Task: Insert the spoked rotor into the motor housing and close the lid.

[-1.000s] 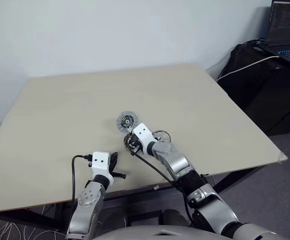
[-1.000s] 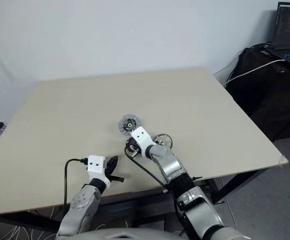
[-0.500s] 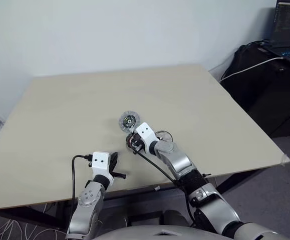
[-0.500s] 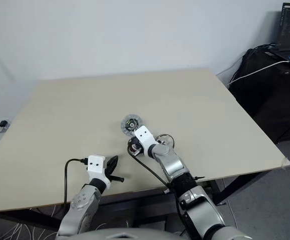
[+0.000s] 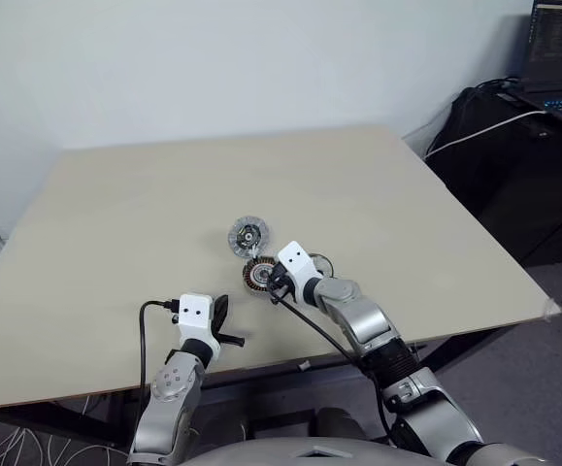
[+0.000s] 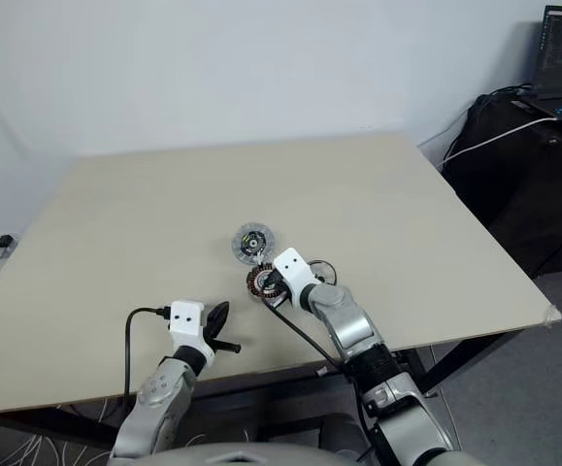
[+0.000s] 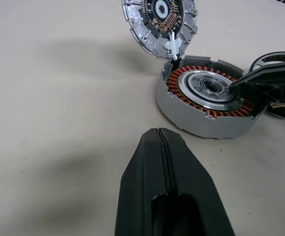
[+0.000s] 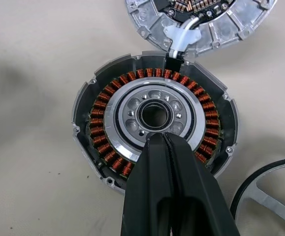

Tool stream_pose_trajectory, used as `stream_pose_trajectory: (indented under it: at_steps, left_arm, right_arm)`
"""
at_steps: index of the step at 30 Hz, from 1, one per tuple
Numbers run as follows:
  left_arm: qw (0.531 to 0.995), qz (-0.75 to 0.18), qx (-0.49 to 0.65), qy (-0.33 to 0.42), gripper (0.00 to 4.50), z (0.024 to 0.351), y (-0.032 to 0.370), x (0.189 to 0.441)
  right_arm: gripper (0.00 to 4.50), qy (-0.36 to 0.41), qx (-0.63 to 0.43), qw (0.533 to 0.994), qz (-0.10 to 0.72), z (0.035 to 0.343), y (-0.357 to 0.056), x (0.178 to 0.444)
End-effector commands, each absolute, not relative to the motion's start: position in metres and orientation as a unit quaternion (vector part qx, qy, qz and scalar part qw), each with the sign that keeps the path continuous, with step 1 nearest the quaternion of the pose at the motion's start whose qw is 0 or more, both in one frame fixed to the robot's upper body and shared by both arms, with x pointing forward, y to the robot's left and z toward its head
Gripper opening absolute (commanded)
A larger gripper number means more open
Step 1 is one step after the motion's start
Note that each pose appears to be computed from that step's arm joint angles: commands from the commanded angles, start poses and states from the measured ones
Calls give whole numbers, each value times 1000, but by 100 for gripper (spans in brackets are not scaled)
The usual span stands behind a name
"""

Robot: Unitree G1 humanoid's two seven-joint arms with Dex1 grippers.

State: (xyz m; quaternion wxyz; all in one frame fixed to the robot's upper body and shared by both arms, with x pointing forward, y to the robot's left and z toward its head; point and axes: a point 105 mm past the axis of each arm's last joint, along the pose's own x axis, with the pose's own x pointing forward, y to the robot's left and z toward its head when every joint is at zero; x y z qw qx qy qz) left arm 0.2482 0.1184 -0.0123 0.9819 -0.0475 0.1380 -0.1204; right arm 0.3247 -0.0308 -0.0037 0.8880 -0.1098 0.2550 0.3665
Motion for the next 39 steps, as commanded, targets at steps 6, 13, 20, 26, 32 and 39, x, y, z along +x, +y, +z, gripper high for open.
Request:
stream_pose_trajectory:
  at_steps: [6, 13, 20, 26, 32, 39]
  left_arm:
    - [984, -125, -50, 114, 0, -1, 117, 254]
    - [984, -125, -50, 115, 0, -1, 117, 254]
    - [984, -124, -50, 115, 0, -2, 117, 253]
    - [984, -122, -51, 116, 0, -2, 118, 252]
    - [984, -120, -53, 117, 0, -2, 118, 252]
    - [985, -115, -50, 115, 0, -1, 120, 252]
  right_arm:
    - [3, 208, -80, 898, 380, 19, -14, 333]
    - [3, 208, -78, 905, 362, 17, -8, 343]
    - [3, 216, -83, 904, 358, 10, -5, 346]
    - [3, 223, -91, 899, 366, 5, 2, 345]
    - [3, 218, -93, 893, 382, 8, 12, 344]
    - [3, 168, -90, 915, 356, 27, -1, 353]
